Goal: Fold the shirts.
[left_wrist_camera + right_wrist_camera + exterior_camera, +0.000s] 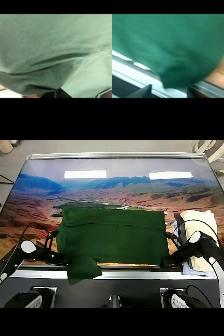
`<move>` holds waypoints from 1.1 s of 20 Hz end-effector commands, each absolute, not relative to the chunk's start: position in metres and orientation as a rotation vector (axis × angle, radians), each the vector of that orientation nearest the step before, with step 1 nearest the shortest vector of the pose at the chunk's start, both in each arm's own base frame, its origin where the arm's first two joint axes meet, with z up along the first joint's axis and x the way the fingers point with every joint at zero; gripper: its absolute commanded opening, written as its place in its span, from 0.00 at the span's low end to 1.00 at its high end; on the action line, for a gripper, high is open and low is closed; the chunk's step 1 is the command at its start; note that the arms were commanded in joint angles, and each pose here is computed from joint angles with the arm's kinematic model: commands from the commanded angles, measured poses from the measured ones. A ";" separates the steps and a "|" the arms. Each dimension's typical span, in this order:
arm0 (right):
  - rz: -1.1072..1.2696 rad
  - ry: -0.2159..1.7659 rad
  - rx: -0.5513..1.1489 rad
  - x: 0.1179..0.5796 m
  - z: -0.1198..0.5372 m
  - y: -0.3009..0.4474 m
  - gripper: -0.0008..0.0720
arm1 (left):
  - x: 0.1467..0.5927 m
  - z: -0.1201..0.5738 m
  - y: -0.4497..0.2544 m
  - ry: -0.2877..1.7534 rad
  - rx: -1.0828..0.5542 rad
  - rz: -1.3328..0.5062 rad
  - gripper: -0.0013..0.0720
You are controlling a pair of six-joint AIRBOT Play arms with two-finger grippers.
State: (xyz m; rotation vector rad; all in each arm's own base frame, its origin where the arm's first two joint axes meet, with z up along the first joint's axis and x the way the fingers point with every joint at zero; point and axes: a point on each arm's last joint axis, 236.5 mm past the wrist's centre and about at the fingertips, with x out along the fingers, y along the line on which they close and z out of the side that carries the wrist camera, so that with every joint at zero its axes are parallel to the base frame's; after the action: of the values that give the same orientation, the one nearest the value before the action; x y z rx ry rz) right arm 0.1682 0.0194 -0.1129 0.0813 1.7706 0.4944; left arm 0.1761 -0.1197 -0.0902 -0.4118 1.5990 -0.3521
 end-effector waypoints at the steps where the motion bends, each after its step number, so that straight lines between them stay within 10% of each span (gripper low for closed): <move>1: 0.402 1.643 0.063 0.201 -0.125 0.011 0.19 | 0.180 -0.083 -0.121 1.561 -0.410 -0.361 0.06; 2: 0.392 1.638 0.065 0.203 -0.125 0.010 0.04 | 0.180 -0.082 -0.121 1.556 -0.408 -0.363 0.06; 9: 0.475 1.577 -0.037 0.231 -0.089 0.003 0.04 | 0.199 -0.059 -0.122 1.459 -0.376 -0.391 0.05; 22: 0.458 1.204 -0.059 0.367 -0.021 0.002 0.03 | 0.367 0.023 -0.122 1.157 -0.338 -0.378 0.05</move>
State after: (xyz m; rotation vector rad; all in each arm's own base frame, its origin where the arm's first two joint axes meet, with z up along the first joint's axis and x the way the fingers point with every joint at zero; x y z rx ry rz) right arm 0.3394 -0.0003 -0.0184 -0.0801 1.2512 0.4449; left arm 0.3295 -0.1228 0.0283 -0.3298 1.1672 -0.3984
